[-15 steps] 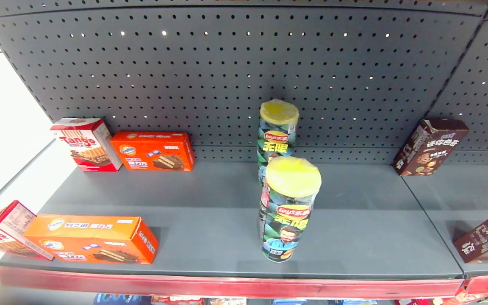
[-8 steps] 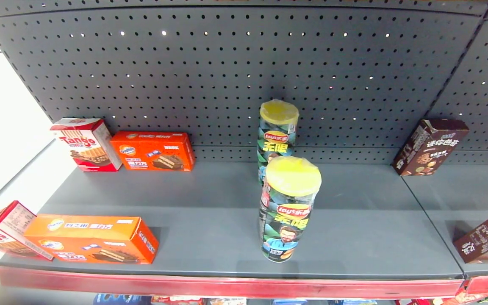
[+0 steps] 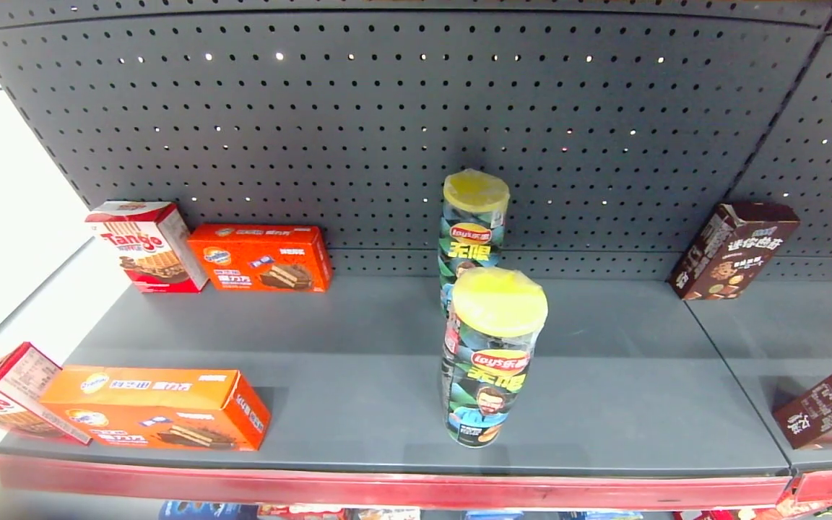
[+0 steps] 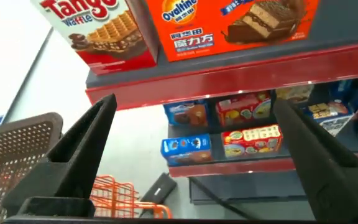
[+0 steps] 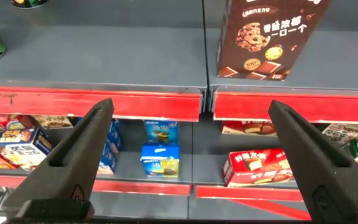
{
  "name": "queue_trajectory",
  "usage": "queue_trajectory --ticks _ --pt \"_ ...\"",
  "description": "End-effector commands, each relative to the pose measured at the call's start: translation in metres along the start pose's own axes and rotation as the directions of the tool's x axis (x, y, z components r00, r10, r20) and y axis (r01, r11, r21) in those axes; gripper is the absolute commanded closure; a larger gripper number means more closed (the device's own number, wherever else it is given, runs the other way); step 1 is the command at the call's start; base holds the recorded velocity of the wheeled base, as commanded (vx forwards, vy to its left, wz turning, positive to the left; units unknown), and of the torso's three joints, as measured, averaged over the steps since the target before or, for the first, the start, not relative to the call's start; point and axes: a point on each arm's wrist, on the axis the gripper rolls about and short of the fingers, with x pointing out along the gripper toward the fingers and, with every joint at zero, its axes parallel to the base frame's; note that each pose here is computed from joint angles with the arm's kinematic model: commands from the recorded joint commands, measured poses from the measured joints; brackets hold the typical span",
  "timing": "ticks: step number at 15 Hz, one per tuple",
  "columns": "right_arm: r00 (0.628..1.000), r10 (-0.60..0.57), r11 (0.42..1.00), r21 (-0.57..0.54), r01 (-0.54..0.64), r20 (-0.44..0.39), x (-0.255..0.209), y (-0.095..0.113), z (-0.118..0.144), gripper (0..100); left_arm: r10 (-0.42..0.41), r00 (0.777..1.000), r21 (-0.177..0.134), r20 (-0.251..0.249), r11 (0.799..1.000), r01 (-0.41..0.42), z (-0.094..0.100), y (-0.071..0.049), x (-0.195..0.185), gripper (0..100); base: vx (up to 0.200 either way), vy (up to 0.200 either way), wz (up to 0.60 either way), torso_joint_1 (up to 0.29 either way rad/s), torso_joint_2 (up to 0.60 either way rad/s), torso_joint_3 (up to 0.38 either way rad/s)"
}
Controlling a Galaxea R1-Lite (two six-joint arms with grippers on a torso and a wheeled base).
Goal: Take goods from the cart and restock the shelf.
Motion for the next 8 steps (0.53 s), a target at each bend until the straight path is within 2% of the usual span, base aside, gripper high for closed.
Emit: queue_trajectory --ticks 1,2,3,4,6,7,8 --pt "1.0 -0.001 1.0 0.0 0.001 -0.001 0.0 0.0 -0.0003 0 0.095 0.995 0.0 -0.042 0.995 -0.095 0.0007 -0.001 0.0012 0 0.0 0.0 0.0 0.0 0.0 0.0" --pt "1.0 -0.001 1.0 0.0 0.001 -0.001 0.0 0.0 -0.0003 0 0.236 0.968 -0.008 -0.085 0.971 -0.238 0.0014 -0.0036 0.0011 0 0.0 0.0 0.0 0.0 0.0 0.0" --pt "1.0 0.001 1.0 0.0 -0.001 -0.001 0.0 0.0 -0.0003 0 0.286 0.953 -0.029 -0.095 0.957 -0.29 0.0014 -0.0046 0.0006 0 0.0 0.0 0.0 0.0 0.0 0.0" --pt "1.0 0.001 1.0 0.0 -0.001 -0.001 0.0 0.0 -0.0003 0 0.251 0.964 -0.083 -0.087 0.963 -0.258 0.001 -0.0051 0.0008 0 0.0 0.0 0.0 0.0 0.0 0.0" --pt "1.0 -0.001 1.0 0.0 0.001 -0.001 0.0 0.0 -0.0003 0 0.15 0.987 -0.149 -0.055 0.976 -0.157 0.0004 -0.006 0.0016 0 0.0 0.0 0.0 0.0 0.0 0.0" --pt "1.0 -0.001 1.0 0.0 0.001 -0.001 0.0 0.0 -0.0003 0 0.125 0.991 -0.162 -0.044 0.978 -0.131 0.0004 -0.0066 0.0021 0 0.0 0.0 0.0 0.0 0.0 0.0" --pt "1.0 0.001 1.0 0.0 -0.001 -0.001 0.0 0.0 -0.0003 0 0.053 0.998 -0.171 -0.047 0.983 -0.06 -0.0058 -0.0094 0.004 0 0.0 0.0 0.0 0.0 0.0 0.0"
